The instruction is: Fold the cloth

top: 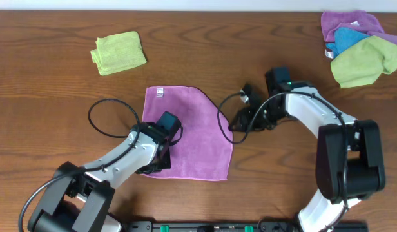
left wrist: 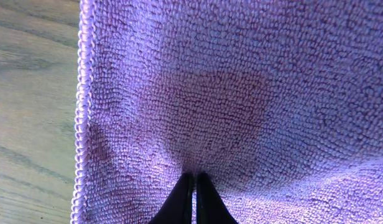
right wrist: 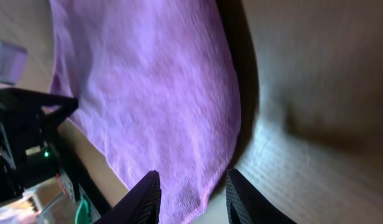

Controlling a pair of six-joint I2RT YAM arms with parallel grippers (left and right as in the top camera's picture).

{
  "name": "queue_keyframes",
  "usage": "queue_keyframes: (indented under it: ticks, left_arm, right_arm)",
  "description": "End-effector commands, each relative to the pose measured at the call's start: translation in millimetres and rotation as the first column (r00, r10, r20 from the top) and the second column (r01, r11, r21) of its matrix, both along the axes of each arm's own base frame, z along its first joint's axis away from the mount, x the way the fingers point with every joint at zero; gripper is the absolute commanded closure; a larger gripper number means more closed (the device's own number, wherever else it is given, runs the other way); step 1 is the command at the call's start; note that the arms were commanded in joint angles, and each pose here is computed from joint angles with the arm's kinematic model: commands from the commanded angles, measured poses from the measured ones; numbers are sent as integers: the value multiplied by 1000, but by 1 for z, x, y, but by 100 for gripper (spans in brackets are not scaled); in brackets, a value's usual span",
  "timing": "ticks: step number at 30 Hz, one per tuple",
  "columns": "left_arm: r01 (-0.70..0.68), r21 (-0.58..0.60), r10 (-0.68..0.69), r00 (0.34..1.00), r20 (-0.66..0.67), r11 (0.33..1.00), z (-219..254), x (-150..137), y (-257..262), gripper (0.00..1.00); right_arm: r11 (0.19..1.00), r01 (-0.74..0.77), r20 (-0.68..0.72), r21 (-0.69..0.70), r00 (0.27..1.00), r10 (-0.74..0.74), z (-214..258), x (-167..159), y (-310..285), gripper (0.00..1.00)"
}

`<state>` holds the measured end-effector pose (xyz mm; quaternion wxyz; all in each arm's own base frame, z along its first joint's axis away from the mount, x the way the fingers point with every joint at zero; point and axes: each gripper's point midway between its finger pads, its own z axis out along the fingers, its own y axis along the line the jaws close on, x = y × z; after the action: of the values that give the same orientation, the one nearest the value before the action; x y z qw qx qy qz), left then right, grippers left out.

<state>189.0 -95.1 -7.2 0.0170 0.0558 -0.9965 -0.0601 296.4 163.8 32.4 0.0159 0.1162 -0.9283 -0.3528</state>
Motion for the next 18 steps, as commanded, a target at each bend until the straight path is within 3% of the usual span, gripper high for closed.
queue_keyframes:
  ticks: [1,6,18]
  left_arm:
    - [-17,23,18,998,-65,1000,-10,-19,8,94]
    - [-13,22,14,998,-64,1000,-10,-18,8,94]
    - [-6,19,7,998,-63,1000,-10,-18,8,94]
  right_arm:
    - [1000,9,-49,24,999,-8,-10,-14,-5,65]
    - [999,16,-65,43,998,-13,-16,-22,-4,63]
    - [991,64,-32,121,998,-60,-9,-5,7,57]
